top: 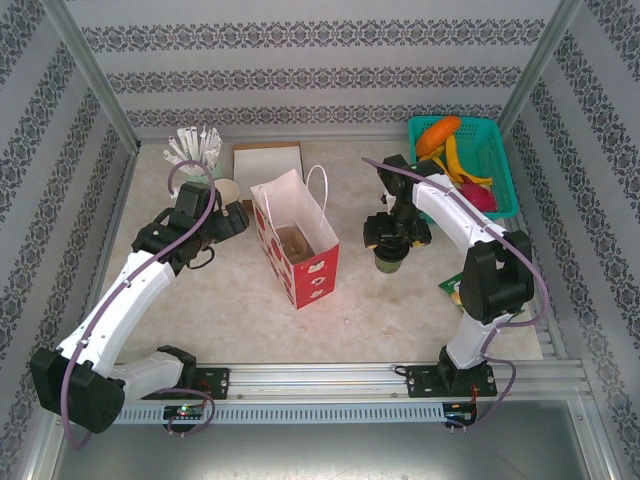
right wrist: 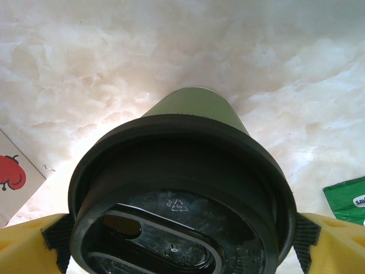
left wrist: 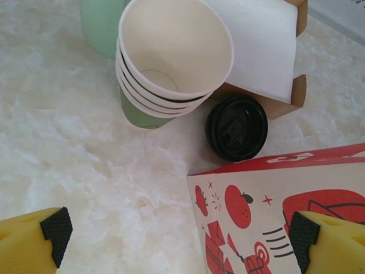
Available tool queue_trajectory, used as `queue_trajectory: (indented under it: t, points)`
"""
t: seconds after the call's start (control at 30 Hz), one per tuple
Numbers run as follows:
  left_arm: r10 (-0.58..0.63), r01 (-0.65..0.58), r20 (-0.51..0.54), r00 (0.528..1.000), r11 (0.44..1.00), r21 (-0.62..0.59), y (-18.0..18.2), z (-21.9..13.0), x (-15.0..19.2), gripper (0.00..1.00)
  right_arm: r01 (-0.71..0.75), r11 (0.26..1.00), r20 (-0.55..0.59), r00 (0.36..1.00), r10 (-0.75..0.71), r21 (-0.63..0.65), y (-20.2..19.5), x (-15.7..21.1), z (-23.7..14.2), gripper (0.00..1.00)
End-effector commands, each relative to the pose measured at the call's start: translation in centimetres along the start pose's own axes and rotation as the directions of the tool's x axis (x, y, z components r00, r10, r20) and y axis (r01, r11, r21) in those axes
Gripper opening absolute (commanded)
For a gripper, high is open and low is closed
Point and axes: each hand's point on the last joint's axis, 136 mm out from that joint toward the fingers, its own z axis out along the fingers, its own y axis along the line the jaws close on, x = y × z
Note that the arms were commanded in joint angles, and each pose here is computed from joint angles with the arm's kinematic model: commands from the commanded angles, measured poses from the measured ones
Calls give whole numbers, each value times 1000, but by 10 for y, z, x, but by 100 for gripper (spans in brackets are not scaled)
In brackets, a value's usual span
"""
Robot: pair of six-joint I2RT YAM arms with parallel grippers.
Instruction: Pack the takeout coffee
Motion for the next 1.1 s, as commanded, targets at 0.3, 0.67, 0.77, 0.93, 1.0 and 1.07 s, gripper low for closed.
queue_trajectory:
  t: [0.3, 0.67, 0.77, 0.93, 1.0, 1.07]
  points:
    - [22, -22, -14, 1000, 999, -34, 8, 5, 2, 100, -23, 1000, 26, 999, 22, 16, -10, 7, -14, 98]
    - [33, -34, -22, 999, 998, -50, 12, 7, 4, 100, -4, 1000, -14, 1000, 4, 9, -1, 8, -3, 98]
    - [35, -36, -25, 999, 998, -52, 12, 8, 5, 100, -4, 1000, -11, 1000, 4, 0, 0, 7, -4, 98]
    - [34, -36, -29, 999, 998, -53, 12, 9, 6, 100, -5, 1000, -13, 1000, 5, -14, 3, 7, -2, 98]
    - [35, -36, -31, 999, 998, -55, 13, 9, 7, 99, -3, 1000, -17, 1000, 3, -8, 2, 7, 0, 98]
    - [36, -38, -35, 999, 998, -54, 12, 10, 7, 100, -4, 1000, -22, 1000, 3, -14, 3, 8, 2, 98]
